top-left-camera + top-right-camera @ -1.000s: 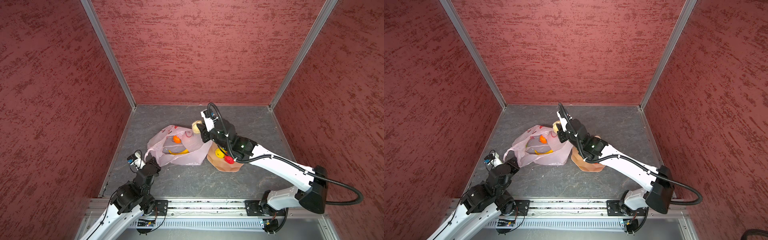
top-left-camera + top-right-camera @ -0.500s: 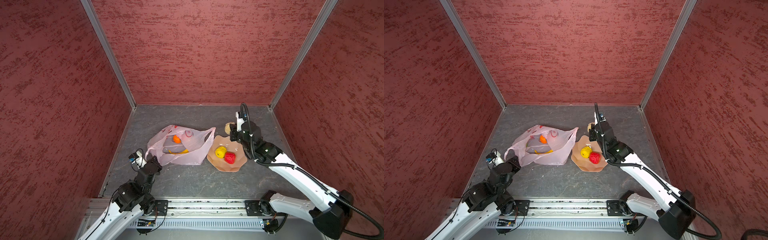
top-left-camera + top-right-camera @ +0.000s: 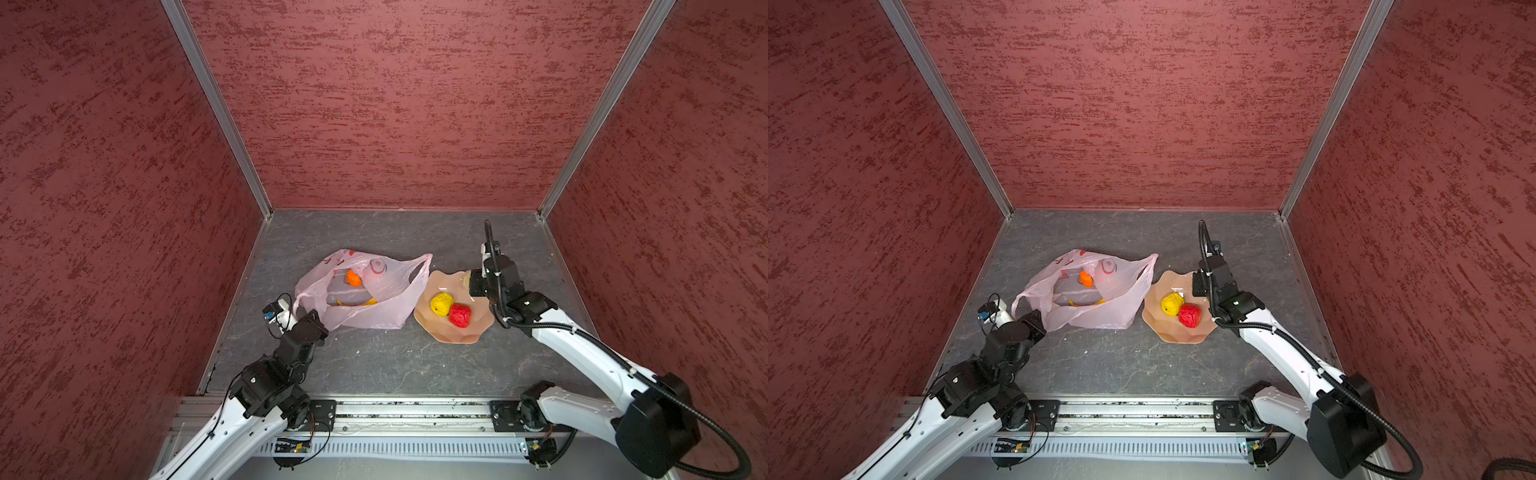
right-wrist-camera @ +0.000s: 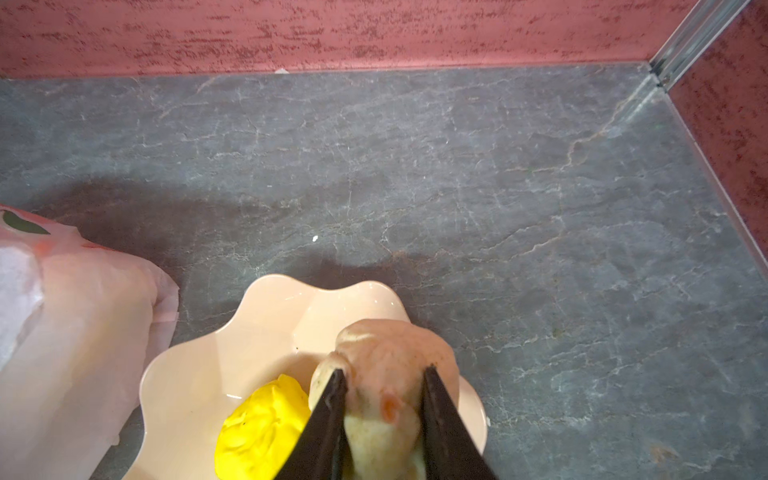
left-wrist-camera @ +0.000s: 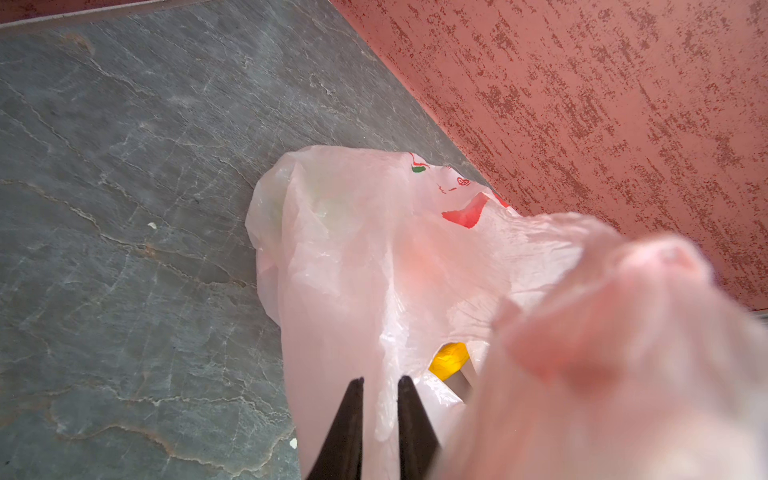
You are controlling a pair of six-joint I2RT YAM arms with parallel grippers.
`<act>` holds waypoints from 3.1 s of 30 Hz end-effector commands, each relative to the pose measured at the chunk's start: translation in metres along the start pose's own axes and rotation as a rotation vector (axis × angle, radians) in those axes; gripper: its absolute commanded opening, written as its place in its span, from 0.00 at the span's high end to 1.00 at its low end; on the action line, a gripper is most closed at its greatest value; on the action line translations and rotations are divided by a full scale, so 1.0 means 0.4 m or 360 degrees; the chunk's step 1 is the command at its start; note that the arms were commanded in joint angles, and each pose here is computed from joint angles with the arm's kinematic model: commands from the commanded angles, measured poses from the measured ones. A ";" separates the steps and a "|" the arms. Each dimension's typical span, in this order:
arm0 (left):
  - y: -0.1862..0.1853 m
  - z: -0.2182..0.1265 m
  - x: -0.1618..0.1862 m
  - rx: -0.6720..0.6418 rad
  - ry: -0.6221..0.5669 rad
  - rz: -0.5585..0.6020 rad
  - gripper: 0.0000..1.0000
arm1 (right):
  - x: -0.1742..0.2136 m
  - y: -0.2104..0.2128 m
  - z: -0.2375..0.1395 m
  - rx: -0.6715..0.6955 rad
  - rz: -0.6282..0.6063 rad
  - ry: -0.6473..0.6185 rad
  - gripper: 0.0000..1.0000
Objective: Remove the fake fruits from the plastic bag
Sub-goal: 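Lower the pale fruit into the peach bowl and open the right gripper, then move the right gripper from the bowl back into the bag mouth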
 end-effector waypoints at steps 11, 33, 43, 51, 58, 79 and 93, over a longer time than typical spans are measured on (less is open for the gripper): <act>-0.017 -0.002 -0.007 0.0029 -0.0003 0.0002 0.81 | 0.045 0.020 0.067 -0.0061 0.0080 0.0052 0.72; -0.011 -0.004 -0.007 0.0024 -0.0002 -0.0003 0.81 | 0.106 0.034 0.119 -0.0094 0.0095 0.0155 0.72; -0.008 -0.003 -0.005 0.0020 -0.0001 -0.0003 0.81 | 0.119 0.036 0.125 -0.0100 0.0097 0.0180 0.71; -0.009 -0.002 -0.005 0.0020 -0.0003 -0.0003 0.81 | 0.119 0.038 0.119 -0.0117 0.0100 0.0181 0.65; -0.011 -0.002 -0.005 0.0028 -0.0002 -0.0001 0.81 | 0.125 0.036 0.112 -0.0119 0.0114 0.0186 0.58; -0.010 -0.005 -0.007 0.0040 -0.0009 -0.0011 0.81 | 0.091 0.024 0.073 -0.0102 0.0124 0.0121 0.42; -0.007 0.006 0.008 0.0042 0.0015 -0.0002 0.81 | -0.106 0.052 -0.116 -0.0103 0.0042 -0.0158 0.42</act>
Point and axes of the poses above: each gripper's point midway between its finger pads, its own z axis out along the fingers, its own y axis along the line the jaws close on, x = y × z, the point moved 3 cm from there along -z, back along the fingers, and after that the axes turned 6 degrees about -z, right-handed, at the moved point
